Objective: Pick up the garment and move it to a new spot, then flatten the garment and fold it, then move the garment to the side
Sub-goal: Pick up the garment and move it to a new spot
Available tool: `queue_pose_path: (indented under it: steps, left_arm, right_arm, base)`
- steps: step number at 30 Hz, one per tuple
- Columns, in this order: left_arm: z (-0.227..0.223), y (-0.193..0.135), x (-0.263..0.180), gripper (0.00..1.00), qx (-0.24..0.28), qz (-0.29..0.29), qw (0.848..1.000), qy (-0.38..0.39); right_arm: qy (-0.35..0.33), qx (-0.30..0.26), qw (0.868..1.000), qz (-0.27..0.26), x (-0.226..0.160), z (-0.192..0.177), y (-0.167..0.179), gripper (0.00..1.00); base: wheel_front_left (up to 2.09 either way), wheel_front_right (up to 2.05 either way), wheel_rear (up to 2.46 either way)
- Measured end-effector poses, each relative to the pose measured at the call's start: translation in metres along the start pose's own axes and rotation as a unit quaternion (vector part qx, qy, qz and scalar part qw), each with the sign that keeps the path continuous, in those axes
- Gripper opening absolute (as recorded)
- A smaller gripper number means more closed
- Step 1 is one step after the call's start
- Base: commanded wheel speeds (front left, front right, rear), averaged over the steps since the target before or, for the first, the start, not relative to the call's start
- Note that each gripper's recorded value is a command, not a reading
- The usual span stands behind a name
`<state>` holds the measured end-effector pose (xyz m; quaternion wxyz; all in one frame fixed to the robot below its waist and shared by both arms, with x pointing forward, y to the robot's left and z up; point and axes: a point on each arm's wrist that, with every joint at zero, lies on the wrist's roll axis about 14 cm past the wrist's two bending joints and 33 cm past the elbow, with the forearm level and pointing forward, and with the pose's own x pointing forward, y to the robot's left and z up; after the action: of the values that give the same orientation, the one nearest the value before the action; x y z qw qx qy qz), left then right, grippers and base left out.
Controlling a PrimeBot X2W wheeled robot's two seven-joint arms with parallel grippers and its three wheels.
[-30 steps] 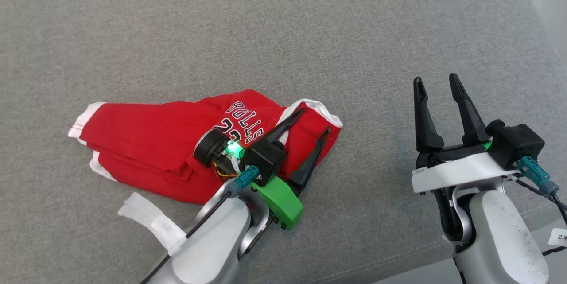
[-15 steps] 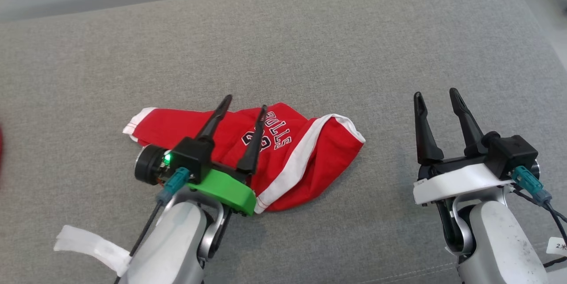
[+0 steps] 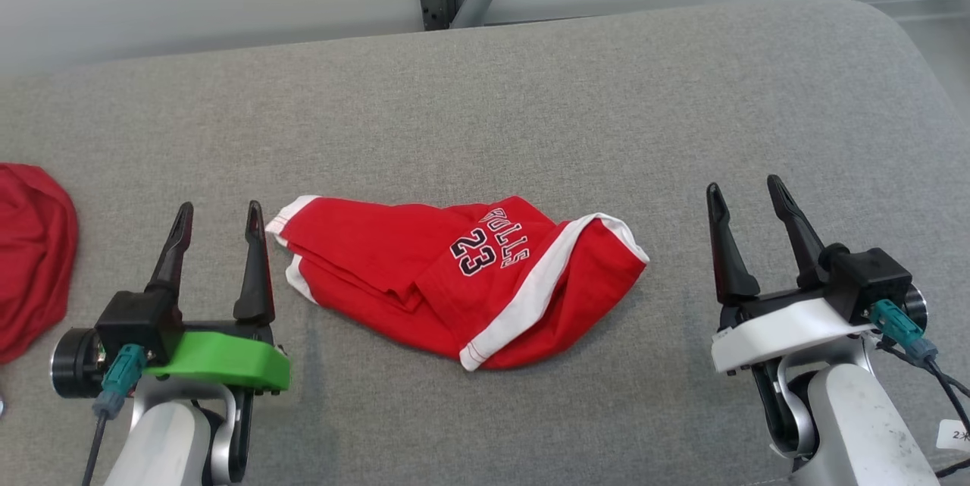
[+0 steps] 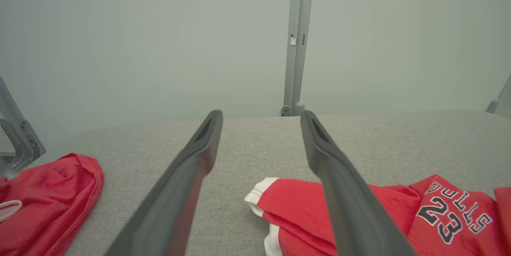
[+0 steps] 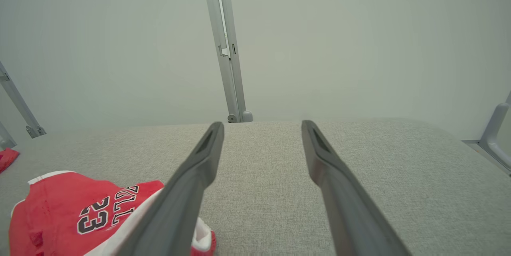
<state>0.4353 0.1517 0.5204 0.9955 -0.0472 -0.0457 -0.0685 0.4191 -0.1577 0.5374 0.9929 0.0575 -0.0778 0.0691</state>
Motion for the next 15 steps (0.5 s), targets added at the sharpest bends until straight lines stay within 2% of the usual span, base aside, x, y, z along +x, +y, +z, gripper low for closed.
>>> queue_pose_path:
  steps: [15]
  left_arm:
    - [0.013, -0.002, -0.045, 1.0, 0.001, 0.0, 1.0, 0.003]
  right_arm:
    - [0.009, -0.017, 1.0, -0.01, -0.037, 0.009, -0.005, 1.0]
  base:
    - [0.0, 0.0, 0.0]
